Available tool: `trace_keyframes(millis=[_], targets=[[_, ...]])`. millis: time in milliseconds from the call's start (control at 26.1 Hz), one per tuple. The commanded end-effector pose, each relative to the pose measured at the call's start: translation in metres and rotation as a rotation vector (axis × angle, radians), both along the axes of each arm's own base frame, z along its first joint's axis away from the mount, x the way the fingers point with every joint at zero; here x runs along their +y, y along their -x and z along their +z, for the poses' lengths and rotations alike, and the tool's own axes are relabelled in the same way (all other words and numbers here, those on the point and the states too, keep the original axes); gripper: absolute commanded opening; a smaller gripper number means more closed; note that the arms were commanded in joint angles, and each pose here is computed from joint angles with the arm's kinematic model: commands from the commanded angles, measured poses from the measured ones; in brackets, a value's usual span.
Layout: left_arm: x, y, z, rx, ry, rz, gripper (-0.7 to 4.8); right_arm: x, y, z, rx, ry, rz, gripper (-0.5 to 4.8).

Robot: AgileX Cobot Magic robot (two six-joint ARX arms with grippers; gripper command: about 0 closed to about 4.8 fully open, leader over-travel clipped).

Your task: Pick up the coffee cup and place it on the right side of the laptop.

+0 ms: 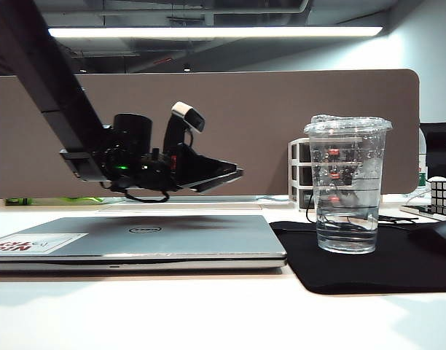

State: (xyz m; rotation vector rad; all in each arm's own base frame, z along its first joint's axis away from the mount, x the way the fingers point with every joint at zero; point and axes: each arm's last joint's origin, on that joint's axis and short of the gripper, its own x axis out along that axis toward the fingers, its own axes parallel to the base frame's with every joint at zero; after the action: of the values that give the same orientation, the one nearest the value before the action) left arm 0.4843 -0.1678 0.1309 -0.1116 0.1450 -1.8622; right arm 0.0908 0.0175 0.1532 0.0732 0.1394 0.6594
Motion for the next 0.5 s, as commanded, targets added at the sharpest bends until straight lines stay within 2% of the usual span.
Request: trace_keyframes(millis=[38, 269, 384, 499], targets=[[0.020, -0.007, 0.004, 0.082, -0.022, 0.031, -0.05, 0.000, 0.000, -0.002, 0.000, 0.001, 0.007, -0.01], [0.044, -0.014, 0.010, 0.085, -0.025, 0.126, -0.05, 0.000, 0.000, -0.002, 0.000, 0.002, 0.006, -0.01], [0.051, -0.014, 0.014, 0.071, -0.030, 0.225, -0.05, 0.000, 0.000, -0.002, 0.000, 0.002, 0.006, -0.01], [0.058, -0.005, 0.015, -0.003, -0.035, 0.360, -0.05, 0.000, 0.000, -0.002, 0.000, 0.002, 0.006, -0.01]])
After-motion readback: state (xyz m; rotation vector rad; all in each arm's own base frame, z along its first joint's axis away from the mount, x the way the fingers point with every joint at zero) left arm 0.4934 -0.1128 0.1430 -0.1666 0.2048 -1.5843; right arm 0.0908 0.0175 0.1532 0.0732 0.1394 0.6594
